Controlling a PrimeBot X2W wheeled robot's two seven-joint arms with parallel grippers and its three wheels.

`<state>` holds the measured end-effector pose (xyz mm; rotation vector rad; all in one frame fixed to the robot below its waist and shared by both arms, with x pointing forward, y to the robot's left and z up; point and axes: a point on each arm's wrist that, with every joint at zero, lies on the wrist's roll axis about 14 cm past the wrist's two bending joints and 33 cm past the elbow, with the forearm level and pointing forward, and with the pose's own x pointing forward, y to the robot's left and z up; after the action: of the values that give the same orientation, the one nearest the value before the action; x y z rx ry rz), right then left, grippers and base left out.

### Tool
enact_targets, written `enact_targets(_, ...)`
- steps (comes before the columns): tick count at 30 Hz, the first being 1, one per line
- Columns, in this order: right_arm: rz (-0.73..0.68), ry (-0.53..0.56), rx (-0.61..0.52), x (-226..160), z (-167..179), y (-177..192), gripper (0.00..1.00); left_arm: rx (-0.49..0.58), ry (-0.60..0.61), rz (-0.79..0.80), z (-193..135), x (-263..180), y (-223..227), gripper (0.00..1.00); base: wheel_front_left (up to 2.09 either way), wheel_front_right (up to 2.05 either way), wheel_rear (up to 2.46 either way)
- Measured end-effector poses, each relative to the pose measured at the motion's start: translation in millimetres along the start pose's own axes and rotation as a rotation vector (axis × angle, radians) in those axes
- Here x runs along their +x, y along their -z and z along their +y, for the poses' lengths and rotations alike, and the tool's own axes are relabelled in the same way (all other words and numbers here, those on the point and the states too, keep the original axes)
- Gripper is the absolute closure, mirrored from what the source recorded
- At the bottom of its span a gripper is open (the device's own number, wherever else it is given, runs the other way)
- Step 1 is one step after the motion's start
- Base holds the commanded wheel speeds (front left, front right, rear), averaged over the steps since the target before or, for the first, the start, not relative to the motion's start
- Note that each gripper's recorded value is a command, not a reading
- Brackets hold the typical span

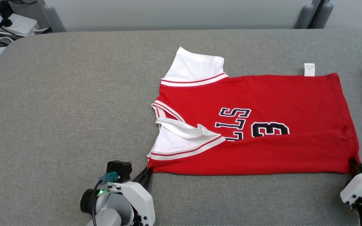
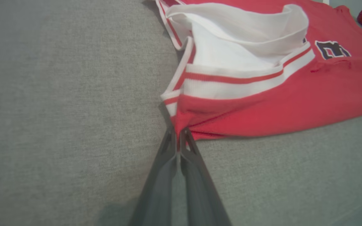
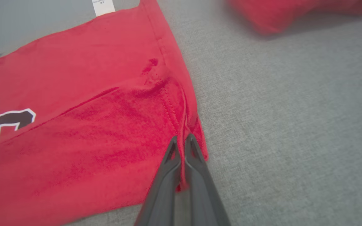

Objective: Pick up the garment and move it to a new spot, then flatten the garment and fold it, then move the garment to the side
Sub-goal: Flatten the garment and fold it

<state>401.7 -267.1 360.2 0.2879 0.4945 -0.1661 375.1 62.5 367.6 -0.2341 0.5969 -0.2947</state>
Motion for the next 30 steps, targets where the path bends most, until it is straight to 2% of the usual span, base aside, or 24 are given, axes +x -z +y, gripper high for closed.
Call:
enact_targets(4, 0.021, -0.007, -0.023, -10, -3, 11, 1.00, 0.008, -0.004, -0.025, 0, -7, -7, 1.00, 0.00, 0.00, 0.00)
enact_targets(13, 0.045, -0.023, -0.036, -35, -14, 29, 1.00, -0.009, -0.014, 0.039, -6, -33, 17, 1.00, 0.00, 0.00, 0.00)
enact_targets(28, 0.078, -0.033, -0.060, -42, -22, 33, 1.00, -0.070, -0.024, 0.072, -13, -54, 29, 1.00, 0.00, 0.00, 0.00)
enact_targets(29, 0.078, -0.034, -0.062, -42, -22, 33, 1.00, -0.072, -0.024, 0.076, -13, -55, 31, 0.95, 0.00, 0.00, 0.00)
enact_targets(30, 0.079, -0.035, -0.064, -42, -22, 34, 1.00, -0.071, -0.025, 0.077, -13, -55, 32, 0.67, 0.00, 0.00, 0.00)
